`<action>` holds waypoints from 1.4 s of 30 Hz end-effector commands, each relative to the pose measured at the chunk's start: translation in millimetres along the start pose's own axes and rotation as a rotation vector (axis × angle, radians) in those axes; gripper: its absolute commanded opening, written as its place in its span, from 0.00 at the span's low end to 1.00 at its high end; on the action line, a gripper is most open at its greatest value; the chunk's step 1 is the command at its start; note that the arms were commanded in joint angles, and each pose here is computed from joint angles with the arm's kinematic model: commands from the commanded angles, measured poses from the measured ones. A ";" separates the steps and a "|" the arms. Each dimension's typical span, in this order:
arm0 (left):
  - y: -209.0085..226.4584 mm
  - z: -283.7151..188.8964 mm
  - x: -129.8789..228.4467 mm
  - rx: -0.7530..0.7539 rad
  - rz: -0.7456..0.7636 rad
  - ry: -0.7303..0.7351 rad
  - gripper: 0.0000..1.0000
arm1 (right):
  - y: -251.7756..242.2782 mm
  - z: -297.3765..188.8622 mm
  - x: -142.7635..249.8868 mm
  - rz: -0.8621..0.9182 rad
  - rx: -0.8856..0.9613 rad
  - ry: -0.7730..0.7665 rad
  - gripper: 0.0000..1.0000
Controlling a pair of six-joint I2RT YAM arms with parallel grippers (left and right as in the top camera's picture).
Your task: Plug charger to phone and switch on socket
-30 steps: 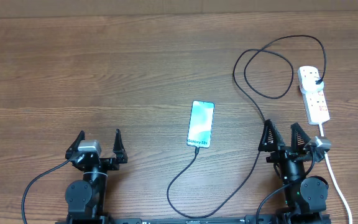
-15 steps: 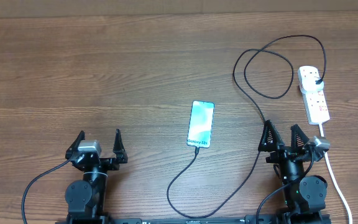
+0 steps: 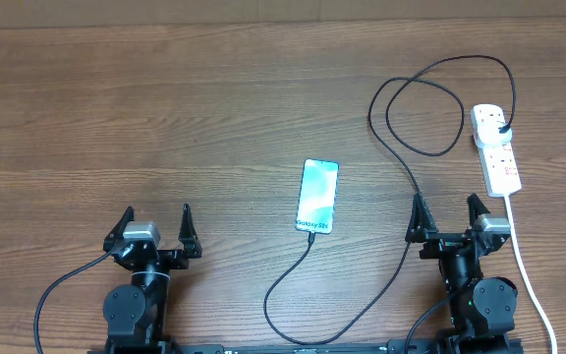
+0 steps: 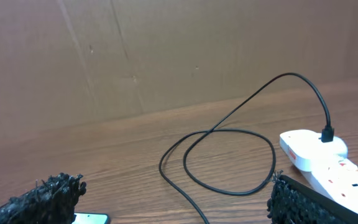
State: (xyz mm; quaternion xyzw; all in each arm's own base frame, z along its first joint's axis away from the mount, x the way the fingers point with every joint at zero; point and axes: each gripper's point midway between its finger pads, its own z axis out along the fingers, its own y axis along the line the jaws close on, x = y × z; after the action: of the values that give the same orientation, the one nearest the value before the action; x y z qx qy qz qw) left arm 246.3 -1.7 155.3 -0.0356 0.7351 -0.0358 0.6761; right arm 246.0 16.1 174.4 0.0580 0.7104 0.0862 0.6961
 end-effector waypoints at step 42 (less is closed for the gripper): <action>0.4 -0.3 -0.7 0.001 -0.010 -0.006 1.00 | 16.4 -1.0 8.4 -0.179 -0.101 0.020 1.00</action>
State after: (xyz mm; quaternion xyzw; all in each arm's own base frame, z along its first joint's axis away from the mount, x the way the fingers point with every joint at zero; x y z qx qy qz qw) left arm 246.3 -1.7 155.3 -0.0356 0.7351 -0.0358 0.6761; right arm 244.5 32.2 172.2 -0.0357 0.7150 0.0601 0.6957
